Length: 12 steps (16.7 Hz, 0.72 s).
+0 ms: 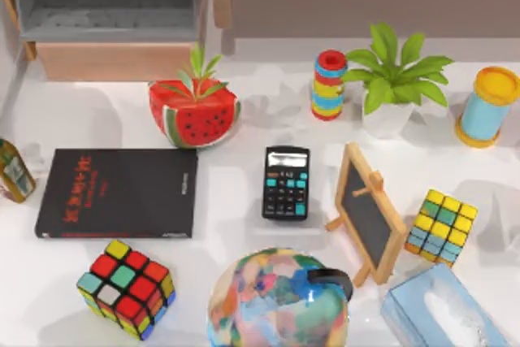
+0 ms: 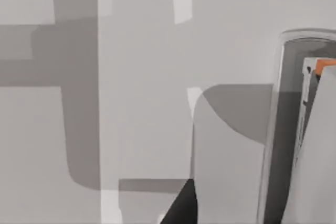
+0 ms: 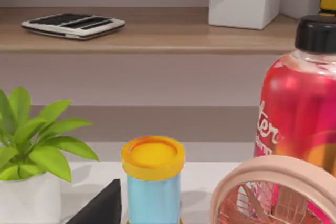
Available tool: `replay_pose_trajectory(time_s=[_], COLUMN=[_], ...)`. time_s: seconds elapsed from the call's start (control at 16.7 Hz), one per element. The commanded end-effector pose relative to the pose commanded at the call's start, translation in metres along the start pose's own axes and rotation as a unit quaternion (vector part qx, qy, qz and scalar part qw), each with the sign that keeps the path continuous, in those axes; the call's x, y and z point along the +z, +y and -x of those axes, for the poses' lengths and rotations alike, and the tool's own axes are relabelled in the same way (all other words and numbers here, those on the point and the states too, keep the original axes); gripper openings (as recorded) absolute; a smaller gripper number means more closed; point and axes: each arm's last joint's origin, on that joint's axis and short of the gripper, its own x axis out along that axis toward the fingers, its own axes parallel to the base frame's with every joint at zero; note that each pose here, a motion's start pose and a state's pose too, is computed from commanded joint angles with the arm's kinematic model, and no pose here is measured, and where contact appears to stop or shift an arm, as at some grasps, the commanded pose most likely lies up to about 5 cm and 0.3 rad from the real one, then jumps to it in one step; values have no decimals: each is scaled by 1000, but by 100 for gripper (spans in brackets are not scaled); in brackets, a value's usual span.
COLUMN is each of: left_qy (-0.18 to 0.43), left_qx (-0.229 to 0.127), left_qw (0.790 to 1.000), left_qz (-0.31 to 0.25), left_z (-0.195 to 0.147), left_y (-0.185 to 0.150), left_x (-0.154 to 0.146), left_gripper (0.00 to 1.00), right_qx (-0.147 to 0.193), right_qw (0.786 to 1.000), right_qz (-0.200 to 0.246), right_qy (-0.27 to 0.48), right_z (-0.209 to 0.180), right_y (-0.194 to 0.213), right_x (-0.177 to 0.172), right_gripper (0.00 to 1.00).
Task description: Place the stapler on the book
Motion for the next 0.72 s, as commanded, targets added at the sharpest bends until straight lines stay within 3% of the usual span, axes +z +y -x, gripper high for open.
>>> replay_pose_trajectory(time_s=[0.3, 0.72], left_qy=[0, 0], left_qx=[0, 0], left_qw=[1000, 1000], left_qz=[0, 0], left_z=[0, 0], left_y=[0, 0], left_x=[0, 0], left_gripper=[2, 0], right_qx=[0, 0], right_qw=[1000, 1000], right_qz=[0, 0], right_qy=[0, 0], right_z=[0, 0], right_y=[0, 0], right_x=[0, 0], right_gripper=[100, 100])
